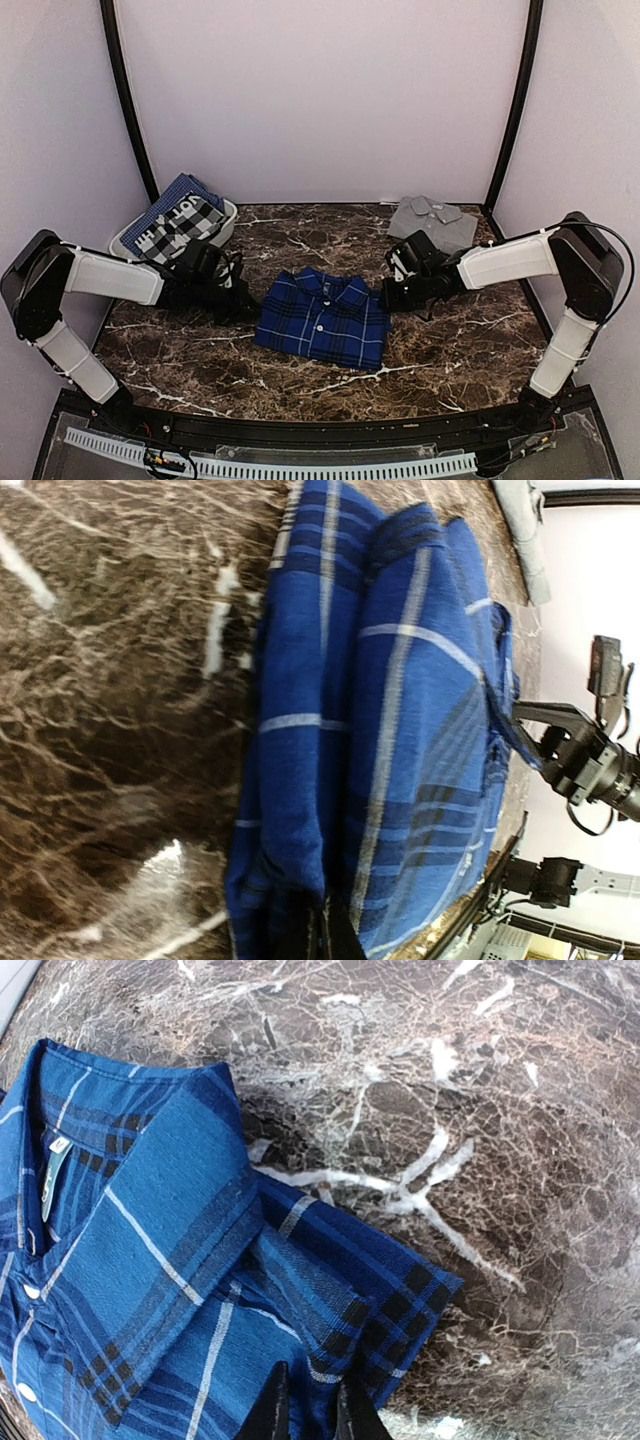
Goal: Fold and stack the long sleeve shirts
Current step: Adjust the square-folded shirt at the center of the board, then move the square-folded shirt to the center of the board.
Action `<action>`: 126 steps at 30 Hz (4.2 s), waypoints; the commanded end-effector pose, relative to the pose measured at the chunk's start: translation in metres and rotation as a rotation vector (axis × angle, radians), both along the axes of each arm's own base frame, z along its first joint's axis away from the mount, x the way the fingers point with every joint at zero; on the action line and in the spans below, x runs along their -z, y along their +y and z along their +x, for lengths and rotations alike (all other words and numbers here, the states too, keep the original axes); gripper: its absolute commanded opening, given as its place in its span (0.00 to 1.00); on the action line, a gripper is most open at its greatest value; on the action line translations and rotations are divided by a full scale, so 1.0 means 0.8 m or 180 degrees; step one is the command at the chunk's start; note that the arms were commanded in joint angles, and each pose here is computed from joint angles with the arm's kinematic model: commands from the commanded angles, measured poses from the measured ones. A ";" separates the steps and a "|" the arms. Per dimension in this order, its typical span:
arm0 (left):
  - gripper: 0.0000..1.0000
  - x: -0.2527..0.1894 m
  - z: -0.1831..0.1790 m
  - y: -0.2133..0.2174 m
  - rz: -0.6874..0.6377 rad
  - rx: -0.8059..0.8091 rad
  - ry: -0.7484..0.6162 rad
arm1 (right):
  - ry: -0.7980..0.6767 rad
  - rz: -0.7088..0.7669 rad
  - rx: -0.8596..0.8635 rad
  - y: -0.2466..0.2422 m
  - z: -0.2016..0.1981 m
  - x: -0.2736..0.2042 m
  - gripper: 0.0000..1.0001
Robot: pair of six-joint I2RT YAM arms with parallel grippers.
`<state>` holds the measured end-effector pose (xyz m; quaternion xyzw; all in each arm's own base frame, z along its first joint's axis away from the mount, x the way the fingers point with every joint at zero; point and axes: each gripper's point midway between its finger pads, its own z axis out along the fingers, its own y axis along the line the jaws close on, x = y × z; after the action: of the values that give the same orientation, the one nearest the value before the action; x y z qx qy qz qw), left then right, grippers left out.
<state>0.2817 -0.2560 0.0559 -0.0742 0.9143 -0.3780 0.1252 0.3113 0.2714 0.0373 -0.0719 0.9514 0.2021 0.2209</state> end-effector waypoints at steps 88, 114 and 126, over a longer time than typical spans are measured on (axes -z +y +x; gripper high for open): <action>0.21 0.058 -0.048 0.075 0.1024 0.0257 0.0092 | -0.0403 -0.0177 0.0289 -0.033 0.040 -0.070 0.44; 0.54 -0.196 -0.005 -0.015 0.0164 0.0709 -0.1331 | -0.0805 -0.1198 0.1097 -0.116 0.265 -0.096 0.51; 0.54 -0.186 -0.023 -0.011 0.0136 0.0792 -0.1314 | -0.0526 -0.1232 0.1259 -0.170 0.325 -0.042 0.51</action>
<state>0.2734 -0.2651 0.2002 0.1064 0.8865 -0.3675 0.2603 0.5642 0.1621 0.0812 0.0424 0.9413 -0.0398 0.3327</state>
